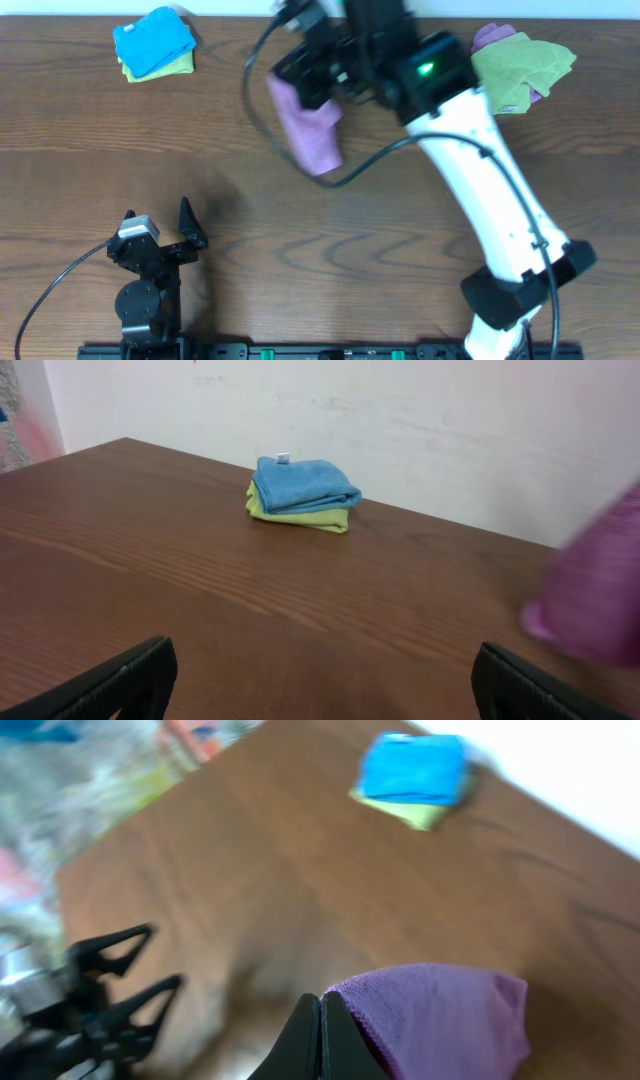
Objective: Fold the cloth
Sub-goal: 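Lift the purple cloth with the right gripper and drag it to table center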
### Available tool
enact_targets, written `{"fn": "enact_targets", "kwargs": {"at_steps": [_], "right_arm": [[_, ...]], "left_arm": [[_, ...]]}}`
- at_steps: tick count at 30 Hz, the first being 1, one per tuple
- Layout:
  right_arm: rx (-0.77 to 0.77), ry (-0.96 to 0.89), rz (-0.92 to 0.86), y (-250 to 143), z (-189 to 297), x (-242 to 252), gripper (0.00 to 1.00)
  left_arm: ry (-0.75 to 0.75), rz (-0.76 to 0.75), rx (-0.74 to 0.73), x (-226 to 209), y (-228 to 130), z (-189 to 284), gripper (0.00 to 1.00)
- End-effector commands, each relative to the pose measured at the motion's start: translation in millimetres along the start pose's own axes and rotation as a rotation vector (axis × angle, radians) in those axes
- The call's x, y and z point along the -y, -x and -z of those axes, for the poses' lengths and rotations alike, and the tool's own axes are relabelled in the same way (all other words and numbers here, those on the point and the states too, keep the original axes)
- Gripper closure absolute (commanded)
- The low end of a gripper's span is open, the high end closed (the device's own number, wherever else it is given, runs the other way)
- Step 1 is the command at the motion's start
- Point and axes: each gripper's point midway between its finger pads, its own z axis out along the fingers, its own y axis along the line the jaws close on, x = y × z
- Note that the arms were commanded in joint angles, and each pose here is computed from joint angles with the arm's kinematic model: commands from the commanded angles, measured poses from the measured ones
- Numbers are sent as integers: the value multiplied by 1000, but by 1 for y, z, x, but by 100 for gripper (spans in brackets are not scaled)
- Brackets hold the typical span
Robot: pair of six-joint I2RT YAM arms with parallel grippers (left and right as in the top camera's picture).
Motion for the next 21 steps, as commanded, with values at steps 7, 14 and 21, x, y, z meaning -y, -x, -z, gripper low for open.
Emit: {"fn": "enact_targets", "kwargs": {"at_steps": [7,14,21], "right_arm": [[-47,-163,3,-10,7,9,98],[-361,-671,-179,-94,68,143,89],[-391,-731,-382,-120,87,180,1]], "left_arm": [[15,-22,-49,-5,-20,-2,5],[15,-22,-49,-5,-20,-2,5],[15,-22,-49,-5,-20,-2,4]]}}
